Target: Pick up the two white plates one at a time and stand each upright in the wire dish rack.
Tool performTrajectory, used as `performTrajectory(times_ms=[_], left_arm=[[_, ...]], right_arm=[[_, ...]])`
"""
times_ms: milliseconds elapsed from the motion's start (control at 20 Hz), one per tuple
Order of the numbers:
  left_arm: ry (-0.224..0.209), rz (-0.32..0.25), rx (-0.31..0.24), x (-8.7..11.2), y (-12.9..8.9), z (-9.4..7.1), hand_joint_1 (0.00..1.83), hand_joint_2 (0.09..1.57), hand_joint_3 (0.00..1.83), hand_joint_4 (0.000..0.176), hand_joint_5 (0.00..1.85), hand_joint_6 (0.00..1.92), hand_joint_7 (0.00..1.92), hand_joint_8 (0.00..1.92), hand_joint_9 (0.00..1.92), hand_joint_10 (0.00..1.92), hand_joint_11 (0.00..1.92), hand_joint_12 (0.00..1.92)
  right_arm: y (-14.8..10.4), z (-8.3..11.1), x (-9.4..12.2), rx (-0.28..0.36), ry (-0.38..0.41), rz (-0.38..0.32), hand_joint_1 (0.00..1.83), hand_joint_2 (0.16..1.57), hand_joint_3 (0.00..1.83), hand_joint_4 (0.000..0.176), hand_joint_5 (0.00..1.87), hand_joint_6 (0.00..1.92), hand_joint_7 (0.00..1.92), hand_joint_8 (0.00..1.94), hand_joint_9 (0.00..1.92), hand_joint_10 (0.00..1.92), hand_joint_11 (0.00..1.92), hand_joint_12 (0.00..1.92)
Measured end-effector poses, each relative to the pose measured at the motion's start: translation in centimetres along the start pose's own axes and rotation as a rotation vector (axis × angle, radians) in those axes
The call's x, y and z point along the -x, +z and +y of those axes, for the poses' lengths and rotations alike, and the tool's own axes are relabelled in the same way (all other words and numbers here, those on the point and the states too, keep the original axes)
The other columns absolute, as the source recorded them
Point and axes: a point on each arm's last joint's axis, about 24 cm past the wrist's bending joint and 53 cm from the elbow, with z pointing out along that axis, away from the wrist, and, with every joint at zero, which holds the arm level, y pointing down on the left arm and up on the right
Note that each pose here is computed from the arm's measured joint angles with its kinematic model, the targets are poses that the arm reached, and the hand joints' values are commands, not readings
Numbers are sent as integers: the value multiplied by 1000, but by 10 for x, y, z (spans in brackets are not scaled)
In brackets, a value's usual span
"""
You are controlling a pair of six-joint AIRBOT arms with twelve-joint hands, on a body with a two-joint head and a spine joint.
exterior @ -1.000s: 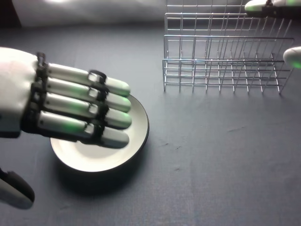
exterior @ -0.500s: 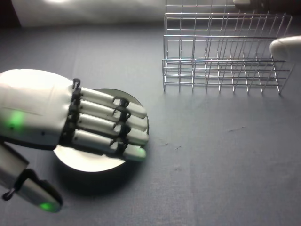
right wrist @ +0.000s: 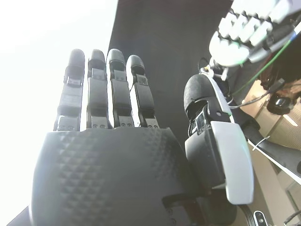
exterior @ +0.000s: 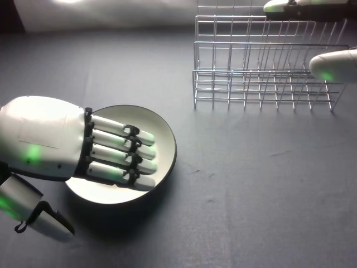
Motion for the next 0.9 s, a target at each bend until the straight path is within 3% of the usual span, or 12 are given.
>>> performTrajectory(times_ms=[150, 300, 550, 650, 750, 800, 900], left_arm=[[6, 54, 44, -17, -7, 14, 0, 1219, 0, 0, 65, 2, 35, 1, 6, 0, 0, 0], [-7, 63, 89, -21, -16, 29, 0, 1219, 0, 0, 72, 3, 37, 1, 8, 1, 0, 0], [-23, 59, 128, -20, -23, 46, 0, 1206, 0, 0, 62, 2, 28, 0, 4, 1, 0, 0], [-28, 57, 156, -19, -30, 56, 0, 1210, 0, 0, 63, 3, 24, 2, 0, 0, 0, 0], [-24, 71, 176, -22, -36, 63, 0, 1219, 0, 0, 73, 6, 37, 7, 12, 5, 0, 0], [-23, 73, 177, -22, -39, 65, 0, 1218, 0, 0, 68, 4, 34, 5, 12, 4, 0, 0], [-25, 79, 191, -24, -44, 71, 0, 1213, 0, 0, 87, 10, 53, 11, 28, 10, 10, 5]], right_arm=[[-3, 1, -13, 18, -3, 32, 87, 1377, 0, 0, 247, 8, 235, 5, 200, 5, 0, 433], [-8, 11, -18, 72, 2, 38, 133, 1375, 0, 0, 266, 9, 248, 5, 209, 6, 0, 452], [-14, 25, -34, 147, -59, 88, 115, 1376, 0, 0, 272, 5, 255, 5, 218, 8, 0, 512], [-18, 30, -42, 186, -100, 117, 74, 1387, 2, 0, 242, 1, 225, 1, 187, 2, 0, 420], [-22, 35, -51, 216, -124, 139, 81, 1380, 0, 0, 259, 5, 239, 3, 206, 8, 0, 500], [-22, 37, -52, 224, -133, 142, 57, 1391, 3, 0, 221, 3, 198, 3, 161, 5, 0, 401], [-23, 36, -52, 227, -136, 142, 76, 1373, 0, 0, 227, 4, 202, 3, 170, 6, 0, 448]])
